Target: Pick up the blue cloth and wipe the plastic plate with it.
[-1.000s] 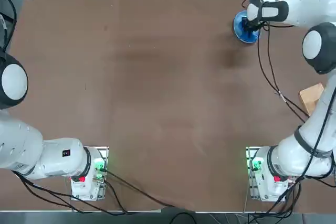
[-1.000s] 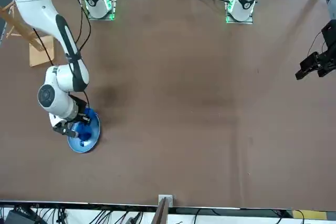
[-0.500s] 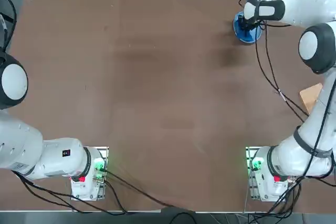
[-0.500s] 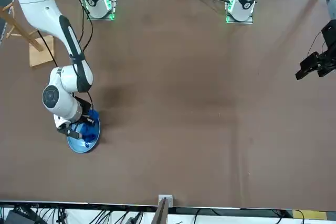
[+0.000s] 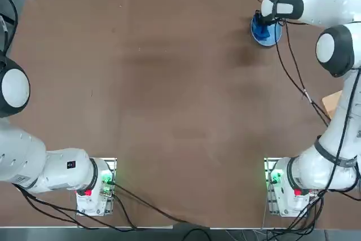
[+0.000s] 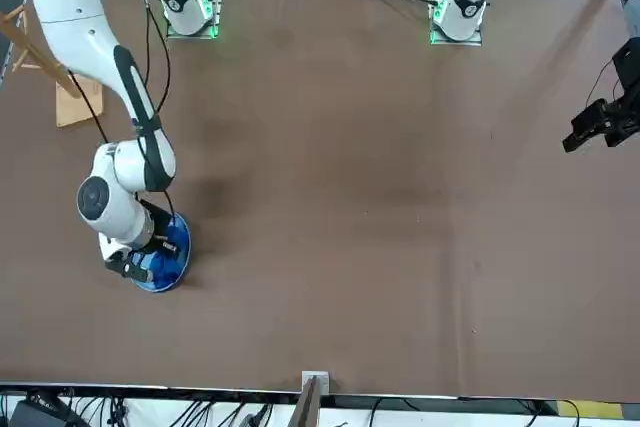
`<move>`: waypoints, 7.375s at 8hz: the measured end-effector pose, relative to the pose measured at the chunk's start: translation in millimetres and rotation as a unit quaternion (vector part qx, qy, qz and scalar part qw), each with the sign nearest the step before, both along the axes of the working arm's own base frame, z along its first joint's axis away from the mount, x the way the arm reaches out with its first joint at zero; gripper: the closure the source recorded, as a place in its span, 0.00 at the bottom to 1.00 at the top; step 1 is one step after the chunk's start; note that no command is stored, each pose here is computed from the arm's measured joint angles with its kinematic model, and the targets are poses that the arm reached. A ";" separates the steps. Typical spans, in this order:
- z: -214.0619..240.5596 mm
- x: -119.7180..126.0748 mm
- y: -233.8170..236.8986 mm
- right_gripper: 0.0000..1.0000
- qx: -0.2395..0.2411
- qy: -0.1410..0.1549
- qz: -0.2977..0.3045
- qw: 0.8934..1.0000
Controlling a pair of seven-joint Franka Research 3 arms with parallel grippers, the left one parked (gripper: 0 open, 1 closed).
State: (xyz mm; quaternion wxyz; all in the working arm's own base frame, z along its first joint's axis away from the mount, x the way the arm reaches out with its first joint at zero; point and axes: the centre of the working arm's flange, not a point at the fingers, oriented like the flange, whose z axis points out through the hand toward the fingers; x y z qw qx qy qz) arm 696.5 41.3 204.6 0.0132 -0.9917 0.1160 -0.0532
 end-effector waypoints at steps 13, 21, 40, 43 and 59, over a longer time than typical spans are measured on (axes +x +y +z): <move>4.7 -44.9 13.6 0.90 -0.007 0.067 0.023 0.997; -1.1 2.5 -0.9 0.90 -0.004 0.037 0.009 0.999; -3.5 19.7 -2.8 0.90 -0.001 0.021 -0.027 0.999; -4.1 26.0 -41.3 0.90 0.004 0.010 -0.017 1.000; -3.8 23.4 -16.5 0.90 0.012 0.041 0.007 0.999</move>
